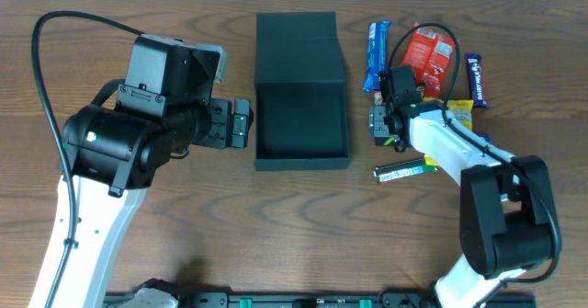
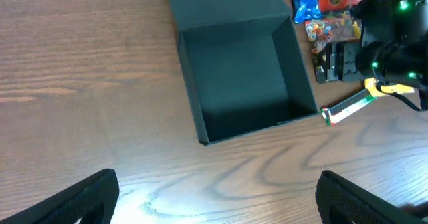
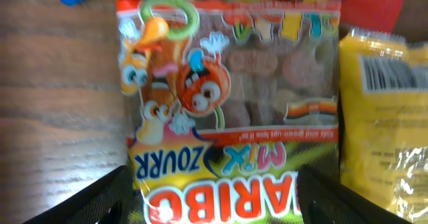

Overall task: Pack container
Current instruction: 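Reach the right gripper to the Haribo Mix bag and grasp it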

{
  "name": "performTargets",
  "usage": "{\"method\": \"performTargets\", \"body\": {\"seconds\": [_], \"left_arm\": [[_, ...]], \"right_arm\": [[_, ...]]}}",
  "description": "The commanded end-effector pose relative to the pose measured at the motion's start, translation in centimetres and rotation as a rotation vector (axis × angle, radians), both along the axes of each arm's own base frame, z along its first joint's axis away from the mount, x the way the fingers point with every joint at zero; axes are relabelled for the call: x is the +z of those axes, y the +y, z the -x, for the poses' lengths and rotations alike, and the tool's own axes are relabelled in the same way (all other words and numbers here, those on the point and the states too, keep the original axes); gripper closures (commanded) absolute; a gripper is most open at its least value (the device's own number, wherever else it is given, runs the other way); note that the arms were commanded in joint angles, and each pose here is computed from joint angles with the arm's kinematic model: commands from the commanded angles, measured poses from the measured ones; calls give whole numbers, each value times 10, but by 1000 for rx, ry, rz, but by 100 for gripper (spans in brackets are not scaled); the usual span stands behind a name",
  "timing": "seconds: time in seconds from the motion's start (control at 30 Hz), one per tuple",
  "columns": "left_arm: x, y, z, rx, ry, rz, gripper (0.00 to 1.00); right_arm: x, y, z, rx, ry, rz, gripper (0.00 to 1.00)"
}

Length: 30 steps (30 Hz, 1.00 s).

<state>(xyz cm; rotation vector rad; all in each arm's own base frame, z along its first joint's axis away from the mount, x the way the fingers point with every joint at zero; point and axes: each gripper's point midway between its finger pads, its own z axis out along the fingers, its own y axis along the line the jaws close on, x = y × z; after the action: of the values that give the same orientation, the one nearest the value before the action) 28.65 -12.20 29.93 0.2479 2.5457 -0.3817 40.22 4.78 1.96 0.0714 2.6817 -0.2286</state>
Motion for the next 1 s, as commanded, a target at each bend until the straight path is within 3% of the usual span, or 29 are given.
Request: {"method": "performTargets", "body": {"seconds": [0.0, 0.27, 0.43, 0.77, 0.9, 0.97], "left_arm": [[0, 3, -2, 3, -4, -14, 5], [0, 3, -2, 3, -4, -14, 5], [0, 3, -2, 3, -5, -14, 5], [0, 3, -2, 3, -5, -15, 5], [0, 3, -2, 0, -6, -18, 5], [0, 6, -3, 9, -10, -30, 5]], "right_arm": [[4, 4, -7, 22, -20, 9, 22], [-10, 16, -6, 60, 13, -32, 19], [-21, 14, -2, 57, 41, -23, 24], [-20, 8, -3, 42, 33, 12, 85], [-20, 8, -3, 42, 34, 12, 99], [-20, 10, -3, 47, 35, 3, 99]]}}
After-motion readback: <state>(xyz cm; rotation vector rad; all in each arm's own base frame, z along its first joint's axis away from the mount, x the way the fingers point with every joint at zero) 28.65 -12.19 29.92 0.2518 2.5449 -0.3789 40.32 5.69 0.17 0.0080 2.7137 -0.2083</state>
